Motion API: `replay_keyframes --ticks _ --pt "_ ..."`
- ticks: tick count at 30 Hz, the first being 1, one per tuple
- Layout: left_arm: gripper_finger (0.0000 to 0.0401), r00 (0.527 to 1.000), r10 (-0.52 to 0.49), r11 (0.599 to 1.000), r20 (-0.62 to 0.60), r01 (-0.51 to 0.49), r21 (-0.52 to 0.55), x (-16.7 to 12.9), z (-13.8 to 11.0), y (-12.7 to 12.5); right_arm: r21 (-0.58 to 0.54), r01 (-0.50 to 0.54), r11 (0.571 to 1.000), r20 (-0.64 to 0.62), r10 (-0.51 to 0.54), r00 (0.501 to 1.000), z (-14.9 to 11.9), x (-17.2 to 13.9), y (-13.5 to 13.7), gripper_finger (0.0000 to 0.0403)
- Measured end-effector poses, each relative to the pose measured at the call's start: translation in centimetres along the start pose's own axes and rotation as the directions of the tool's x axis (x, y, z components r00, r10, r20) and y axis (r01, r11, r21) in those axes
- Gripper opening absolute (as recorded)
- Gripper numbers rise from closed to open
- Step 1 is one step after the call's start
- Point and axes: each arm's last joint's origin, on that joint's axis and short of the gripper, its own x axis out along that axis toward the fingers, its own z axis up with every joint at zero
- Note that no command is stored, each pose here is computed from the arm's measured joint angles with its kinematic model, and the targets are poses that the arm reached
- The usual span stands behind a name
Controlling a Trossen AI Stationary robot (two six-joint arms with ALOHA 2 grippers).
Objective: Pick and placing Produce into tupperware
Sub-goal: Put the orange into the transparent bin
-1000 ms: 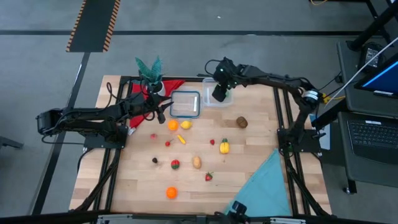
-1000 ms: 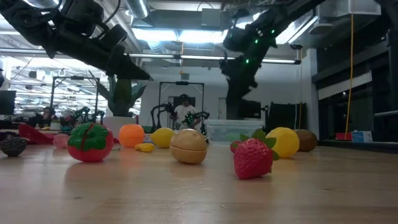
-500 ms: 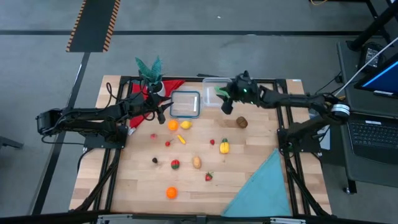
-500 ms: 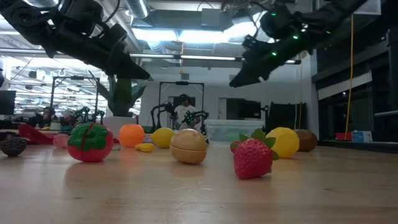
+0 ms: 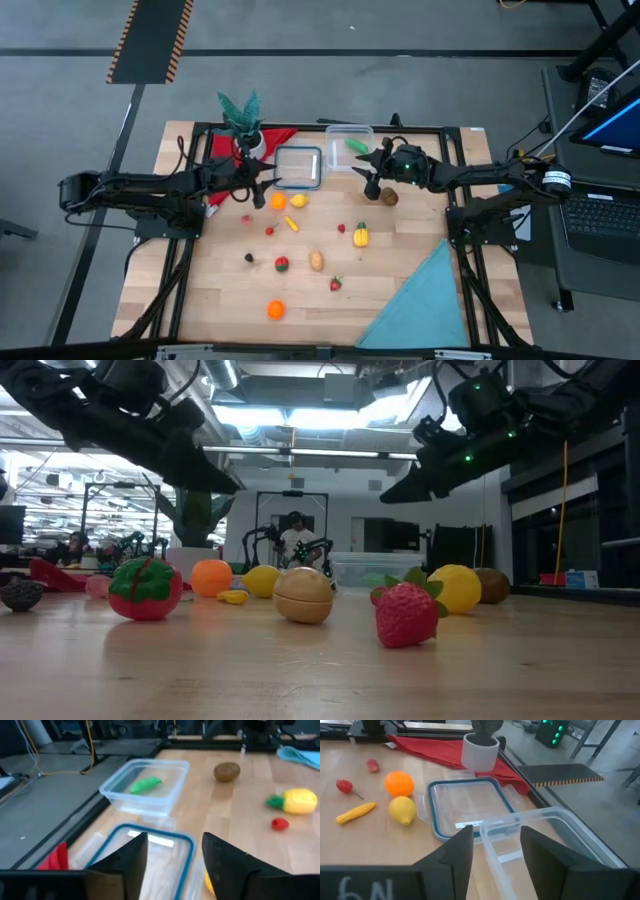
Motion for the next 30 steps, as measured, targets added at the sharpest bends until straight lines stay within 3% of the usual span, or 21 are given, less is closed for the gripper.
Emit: replay_keyframes --ticks 5,11,20,24,30 --pt "0.0212 0.996 -0.049 0.998 -0.069 0.051 0.025 -0.1 -0.7 -0.9 -0.003 0.001 1.0 0.005 -0.001 1.0 0.1 0.0 0.0 0.0166" --pt "0.0209 0.985 -0.101 0.993 -0.142 0.108 0.047 -0.4 -1.3 -1.9 0.0 -0.001 1.0 -0.003 0.001 1.0 0.0 0.0 0.0 0.0166" --pt "0.0211 0.959 -0.155 0.988 -0.237 0.15 -0.039 -0.8 -2.0 -3.1 -0.006 -0.001 1.0 -0.006 0.001 1.0 -0.1 0.0 0.0 0.0166" --pt "0.0206 0.933 -0.166 0.985 -0.32 0.146 -0.087 -1.0 0.0 -3.5 -0.007 -0.001 1.0 -0.008 0.001 1.0 -0.1 0.0 0.0 0.0166" --pt "0.0203 0.891 -0.133 0.99 -0.434 0.137 -0.021 -0.1 3.1 -4.9 -0.006 -0.002 1.0 -0.012 0.002 1.0 -0.1 0.0 0.0 0.0166"
